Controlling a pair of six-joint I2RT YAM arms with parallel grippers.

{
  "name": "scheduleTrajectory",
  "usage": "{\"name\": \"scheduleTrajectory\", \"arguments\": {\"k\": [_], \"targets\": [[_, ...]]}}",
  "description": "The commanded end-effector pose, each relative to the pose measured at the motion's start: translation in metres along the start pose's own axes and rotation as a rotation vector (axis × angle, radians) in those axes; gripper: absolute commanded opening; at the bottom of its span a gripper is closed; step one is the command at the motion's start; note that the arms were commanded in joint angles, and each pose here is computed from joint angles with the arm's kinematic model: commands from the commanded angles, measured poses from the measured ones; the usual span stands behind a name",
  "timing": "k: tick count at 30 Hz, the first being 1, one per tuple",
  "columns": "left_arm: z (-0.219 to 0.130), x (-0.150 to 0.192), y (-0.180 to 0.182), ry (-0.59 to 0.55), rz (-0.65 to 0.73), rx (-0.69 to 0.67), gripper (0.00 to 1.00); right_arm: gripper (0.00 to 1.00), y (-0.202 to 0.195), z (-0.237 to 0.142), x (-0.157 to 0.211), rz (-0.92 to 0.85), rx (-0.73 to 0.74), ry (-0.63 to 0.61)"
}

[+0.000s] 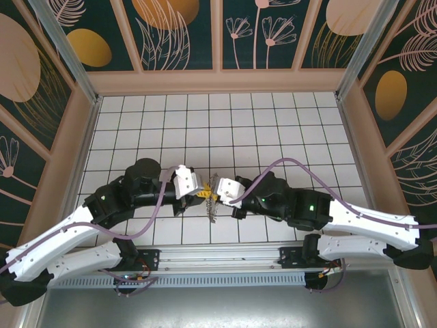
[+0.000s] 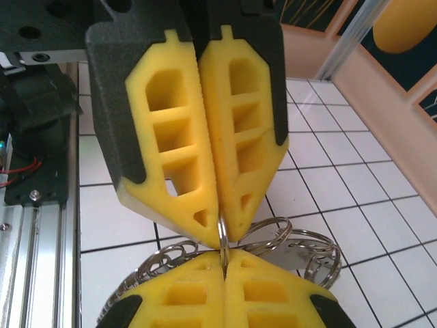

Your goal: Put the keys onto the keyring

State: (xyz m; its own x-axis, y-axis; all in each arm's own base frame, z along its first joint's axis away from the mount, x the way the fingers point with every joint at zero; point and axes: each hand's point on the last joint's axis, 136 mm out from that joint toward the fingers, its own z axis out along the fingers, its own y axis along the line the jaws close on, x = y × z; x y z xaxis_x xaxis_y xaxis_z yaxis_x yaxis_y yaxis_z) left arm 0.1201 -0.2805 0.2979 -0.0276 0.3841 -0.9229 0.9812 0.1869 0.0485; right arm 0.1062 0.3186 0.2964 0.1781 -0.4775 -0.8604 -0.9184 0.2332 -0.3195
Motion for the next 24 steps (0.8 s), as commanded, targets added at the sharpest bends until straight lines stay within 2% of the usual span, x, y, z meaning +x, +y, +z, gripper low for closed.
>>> {"name": "scheduleTrajectory", "arguments": {"k": [1, 4, 7, 12, 20, 24], "targets": [[-0.004, -0.016, -0.004, -0.015, 0.026, 0.024, 0.07, 0.0, -0.015, -0.005, -0.018, -0.003, 0.044, -0.02], [-0.003, -0.016, -0.005, -0.015, 0.025, 0.034, 0.0, 0.0, -0.02, -0.004, -0.015, 0.005, 0.059, 0.002], [-0.005, -0.018, -0.007, -0.038, 0.027, 0.036, 0.0, 0.0, -0.02, -0.005, -0.014, 0.011, 0.06, 0.007], [-0.005, -0.025, -0.015, -0.145, 0.007, 0.075, 0.0, 0.0, -0.016, -0.004, -0.013, 0.03, 0.048, -0.027], [-0.024, -0.053, -0.029, -0.352, 0.002, 0.131, 0.0, 0.14, -0.002, -0.015, -0.019, 0.061, -0.011, -0.166], [-0.03, -0.057, -0.036, -0.401, 0.006, 0.162, 0.0, 0.15, -0.002, -0.016, -0.022, 0.07, -0.015, -0.183]]}}
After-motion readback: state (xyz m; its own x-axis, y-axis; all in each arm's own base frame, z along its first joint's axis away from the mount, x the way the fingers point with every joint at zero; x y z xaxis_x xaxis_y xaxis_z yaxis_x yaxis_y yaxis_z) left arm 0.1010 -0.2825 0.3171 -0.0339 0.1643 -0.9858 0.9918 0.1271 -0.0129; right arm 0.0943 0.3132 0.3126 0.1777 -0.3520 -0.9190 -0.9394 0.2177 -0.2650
